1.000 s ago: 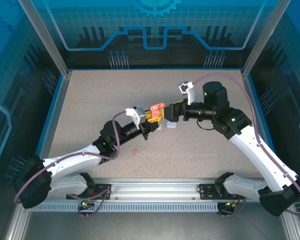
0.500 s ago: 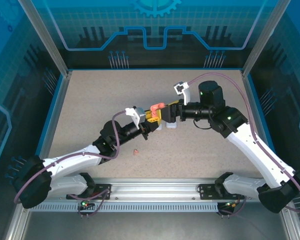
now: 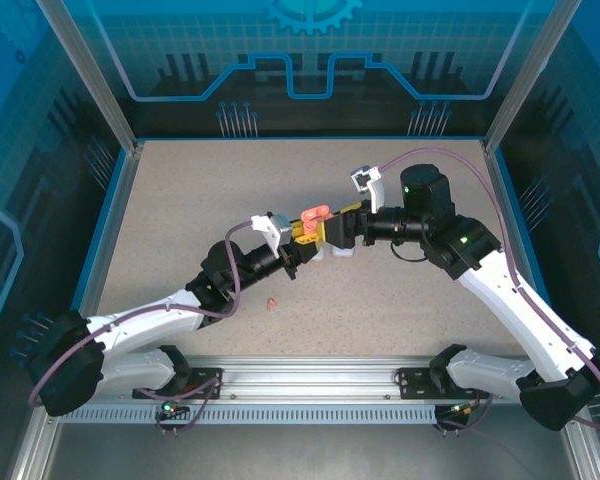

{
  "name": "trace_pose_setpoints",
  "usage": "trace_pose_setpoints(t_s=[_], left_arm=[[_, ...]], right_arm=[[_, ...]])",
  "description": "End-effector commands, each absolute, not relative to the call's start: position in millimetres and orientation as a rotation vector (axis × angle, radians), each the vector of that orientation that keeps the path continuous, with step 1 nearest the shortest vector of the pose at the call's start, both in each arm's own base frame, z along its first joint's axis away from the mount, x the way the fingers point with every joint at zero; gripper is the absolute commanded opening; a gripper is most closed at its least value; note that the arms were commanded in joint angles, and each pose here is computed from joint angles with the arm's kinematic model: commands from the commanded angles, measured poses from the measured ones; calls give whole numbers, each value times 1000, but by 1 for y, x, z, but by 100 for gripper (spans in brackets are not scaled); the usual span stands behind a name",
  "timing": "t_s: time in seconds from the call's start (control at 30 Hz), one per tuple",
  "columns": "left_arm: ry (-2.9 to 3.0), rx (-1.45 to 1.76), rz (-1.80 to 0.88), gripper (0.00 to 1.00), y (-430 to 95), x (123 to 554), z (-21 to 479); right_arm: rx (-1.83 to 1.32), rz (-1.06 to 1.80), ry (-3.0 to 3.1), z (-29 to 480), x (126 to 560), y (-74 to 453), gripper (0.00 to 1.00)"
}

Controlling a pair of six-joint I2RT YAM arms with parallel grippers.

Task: Insert the wireless bluetooth earbuds into the charging case

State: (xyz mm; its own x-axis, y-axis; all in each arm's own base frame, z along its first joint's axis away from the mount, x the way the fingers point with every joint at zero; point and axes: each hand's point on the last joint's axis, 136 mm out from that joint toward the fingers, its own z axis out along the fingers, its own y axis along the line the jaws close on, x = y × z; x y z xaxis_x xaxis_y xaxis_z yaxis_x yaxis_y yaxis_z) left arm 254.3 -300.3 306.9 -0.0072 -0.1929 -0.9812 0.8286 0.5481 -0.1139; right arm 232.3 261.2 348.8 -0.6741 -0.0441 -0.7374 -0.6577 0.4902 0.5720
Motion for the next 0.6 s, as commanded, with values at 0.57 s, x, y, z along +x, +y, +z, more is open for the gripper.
trace_pose_setpoints(t_s=[0.57], left_arm=[[1342, 583, -900, 0, -302, 257, 311]], right_arm=[[-593, 1143, 2097, 357, 228, 258, 79]])
